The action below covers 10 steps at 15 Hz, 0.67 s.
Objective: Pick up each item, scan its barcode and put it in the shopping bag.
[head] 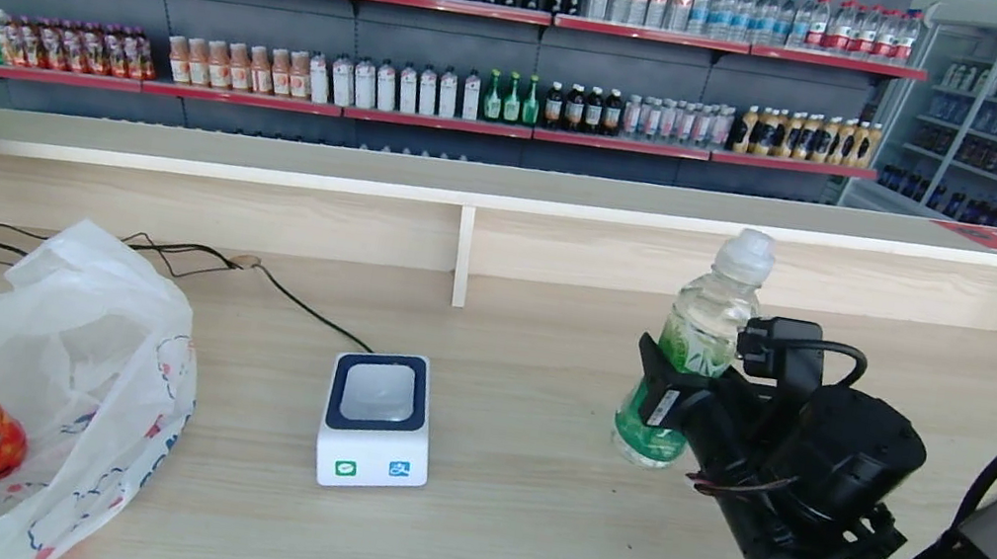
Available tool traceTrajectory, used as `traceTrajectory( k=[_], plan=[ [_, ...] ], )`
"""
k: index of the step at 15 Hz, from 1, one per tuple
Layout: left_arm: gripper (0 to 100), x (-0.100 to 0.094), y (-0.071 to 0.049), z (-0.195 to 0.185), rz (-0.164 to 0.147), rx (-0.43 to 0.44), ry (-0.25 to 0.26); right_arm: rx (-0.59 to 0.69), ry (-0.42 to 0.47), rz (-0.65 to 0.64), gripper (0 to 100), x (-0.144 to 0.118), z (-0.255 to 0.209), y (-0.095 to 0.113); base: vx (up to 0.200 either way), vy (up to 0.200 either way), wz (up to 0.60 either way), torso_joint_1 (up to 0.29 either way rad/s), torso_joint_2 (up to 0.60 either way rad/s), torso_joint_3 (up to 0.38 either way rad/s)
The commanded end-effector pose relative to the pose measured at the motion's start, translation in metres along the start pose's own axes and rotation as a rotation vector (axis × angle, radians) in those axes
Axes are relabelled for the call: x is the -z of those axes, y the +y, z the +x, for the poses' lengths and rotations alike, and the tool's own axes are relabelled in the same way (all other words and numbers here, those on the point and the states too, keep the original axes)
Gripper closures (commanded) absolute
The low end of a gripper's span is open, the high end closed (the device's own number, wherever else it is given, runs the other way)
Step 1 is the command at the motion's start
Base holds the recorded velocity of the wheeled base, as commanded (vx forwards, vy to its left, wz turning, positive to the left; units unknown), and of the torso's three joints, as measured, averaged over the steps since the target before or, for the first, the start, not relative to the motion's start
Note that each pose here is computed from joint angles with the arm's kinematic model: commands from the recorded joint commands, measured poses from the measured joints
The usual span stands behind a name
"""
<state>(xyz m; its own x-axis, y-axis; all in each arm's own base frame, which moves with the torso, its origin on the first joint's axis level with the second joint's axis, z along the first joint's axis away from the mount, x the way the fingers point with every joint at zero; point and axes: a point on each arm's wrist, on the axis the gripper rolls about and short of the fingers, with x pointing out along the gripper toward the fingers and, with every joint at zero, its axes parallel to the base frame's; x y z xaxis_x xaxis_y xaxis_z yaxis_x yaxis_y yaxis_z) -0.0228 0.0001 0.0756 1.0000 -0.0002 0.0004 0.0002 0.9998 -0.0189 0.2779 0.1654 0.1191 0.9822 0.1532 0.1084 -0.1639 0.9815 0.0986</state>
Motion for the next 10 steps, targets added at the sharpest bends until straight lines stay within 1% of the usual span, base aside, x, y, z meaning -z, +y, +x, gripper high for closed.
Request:
traceTrajectory(
  k=[1, 2, 4, 5, 6, 8, 10],
  plan=[
    [0, 0.000, 0.000, 0.000, -0.001, -0.002, -0.001, -0.030, -0.033, 0.024, 100, -0.012, -0.006, 0.008, 0.000, 0.000, 0.00, 0.000, 0.00, 0.000],
    [0, 0.000, 0.000, 0.000, 0.001, 0.000, -0.001, -0.044, -0.039, 0.029, 100, -0.015, -0.009, 0.012, 0.000, 0.000, 0.00, 0.000, 0.00, 0.000],
    [0, 0.000, 0.000, 0.000, -0.001, 0.000, -0.001, -0.084, -0.021, 0.040, 100, -0.015, -0.022, 0.020, 0.000, 0.000, 0.00, 0.000, 0.00, 0.000],
    [0, 0.000, 0.000, 0.000, -0.001, 0.000, -0.001, -0.084, -0.021, 0.040, 100, -0.015, -0.022, 0.020, 0.000, 0.000, 0.00, 0.000, 0.00, 0.000],
    [0, 0.000, 0.000, 0.000, -0.001, -0.002, -0.001, -0.107, -0.013, 0.042, 100, -0.019, -0.034, 0.021, 0.000, 0.000, 0.00, 0.000, 0.00, 0.000],
    [0, 0.000, 0.000, 0.000, -0.001, 0.000, -0.001, -0.125, -0.018, 0.049, 100, -0.029, -0.052, 0.017, 0.000, 0.000, 0.00, 0.000, 0.00, 0.000],
    [0, 0.000, 0.000, 0.000, -0.001, 0.000, -0.001, -0.135, -0.018, 0.054, 100, -0.038, -0.071, 0.007, 0.000, 0.000, 0.00, 0.000, 0.00, 0.000]
  ],
)
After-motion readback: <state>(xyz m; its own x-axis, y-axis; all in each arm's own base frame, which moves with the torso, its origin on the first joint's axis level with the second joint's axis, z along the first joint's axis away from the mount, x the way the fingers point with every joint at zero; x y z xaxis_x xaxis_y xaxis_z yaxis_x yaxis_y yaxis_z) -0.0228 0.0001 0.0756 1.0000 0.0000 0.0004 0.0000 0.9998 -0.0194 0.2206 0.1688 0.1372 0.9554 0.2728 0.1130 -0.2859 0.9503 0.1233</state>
